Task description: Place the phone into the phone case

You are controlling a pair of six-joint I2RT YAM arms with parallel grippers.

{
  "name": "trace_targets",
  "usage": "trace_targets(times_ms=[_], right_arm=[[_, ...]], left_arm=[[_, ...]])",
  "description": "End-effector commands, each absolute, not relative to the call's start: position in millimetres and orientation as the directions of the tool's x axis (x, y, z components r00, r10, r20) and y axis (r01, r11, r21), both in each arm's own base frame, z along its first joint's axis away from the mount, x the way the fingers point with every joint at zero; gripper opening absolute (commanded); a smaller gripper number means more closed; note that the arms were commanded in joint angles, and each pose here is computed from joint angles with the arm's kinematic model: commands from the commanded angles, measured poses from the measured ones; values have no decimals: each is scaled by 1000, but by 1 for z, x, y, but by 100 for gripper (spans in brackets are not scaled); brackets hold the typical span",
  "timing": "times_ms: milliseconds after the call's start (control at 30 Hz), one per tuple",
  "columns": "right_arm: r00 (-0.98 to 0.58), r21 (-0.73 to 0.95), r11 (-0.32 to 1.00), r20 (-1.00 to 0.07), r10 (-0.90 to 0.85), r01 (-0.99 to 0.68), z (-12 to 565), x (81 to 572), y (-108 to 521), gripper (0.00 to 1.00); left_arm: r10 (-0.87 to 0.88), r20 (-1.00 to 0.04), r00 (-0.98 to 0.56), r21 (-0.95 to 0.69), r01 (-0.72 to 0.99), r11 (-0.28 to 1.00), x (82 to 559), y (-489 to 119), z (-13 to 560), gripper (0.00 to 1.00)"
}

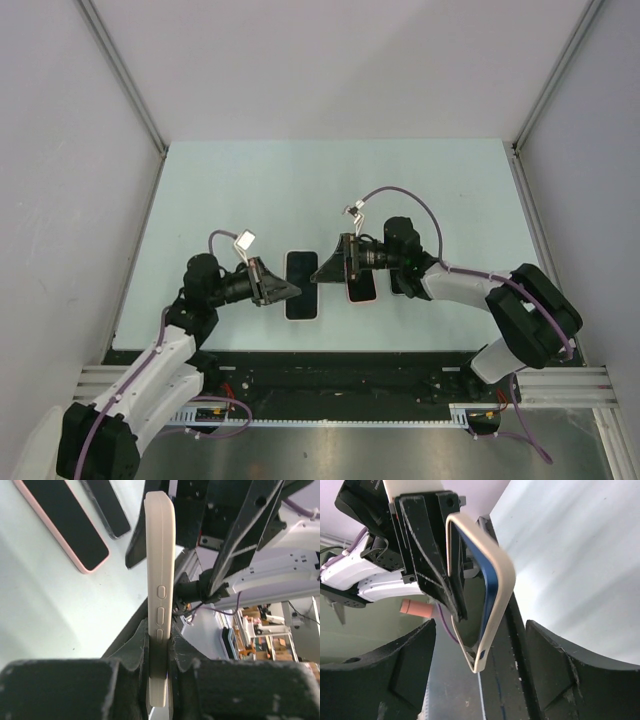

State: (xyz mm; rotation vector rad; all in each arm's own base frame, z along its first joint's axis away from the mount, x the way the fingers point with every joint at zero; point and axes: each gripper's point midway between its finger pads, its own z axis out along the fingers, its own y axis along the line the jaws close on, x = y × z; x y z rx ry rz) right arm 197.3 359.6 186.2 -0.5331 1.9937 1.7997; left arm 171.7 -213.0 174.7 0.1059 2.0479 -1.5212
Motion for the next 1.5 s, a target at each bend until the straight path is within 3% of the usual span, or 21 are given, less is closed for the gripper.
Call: trace_targets(times_ms=[0,333,633,733,767,833,933,1100,1200,1233,1333,1467], right_arm=[[-804,794,151,-594,-13,-589,191,211,354,76],[-809,807,48,-588,-20,-588,210,208,360,76],[-814,814,7,-581,15,-581,223,215,358,59],[-802,803,23,-597,31,-596,223,220,358,39],[-805,805,40,-593,27,-591,220,222,358,26],[-788,789,57,-614,33,-612,220,225,358,10],[-762,762,89,-647,42,-642,222,227,357,0],[-722,707,205,-691,-2,-677,213,230,359,0],[-740,729,170,-672,-3,-663,218,228,356,21],[-753,743,159,-658,-4,-650,218,228,356,35],[-752,747,109,-659,-6,-656,225,227,357,43],[-752,751,73,-659,13,-657,232,228,360,42]], left_arm=[[-219,-554,-803,-831,519,200,156,-221,202,0],[-205,-504,-839,-864,483,144,152,-224,198,0],[-199,-379,-904,-912,328,246,164,-224,158,0],[-198,-356,-913,-897,275,346,172,-220,136,0],[-208,-330,-921,-895,236,378,175,-218,127,0],[-204,-346,-916,-881,243,405,179,-216,124,0],[-221,-341,-914,-834,185,520,189,-206,105,0],[-207,-299,-932,-858,167,486,184,-211,102,0],[-177,-316,-932,-902,237,360,176,-221,125,0],[-179,-324,-929,-908,253,333,176,-223,132,0],[-161,-332,-929,-922,285,261,168,-226,146,0],[-155,-310,-938,-934,270,236,163,-227,148,0]])
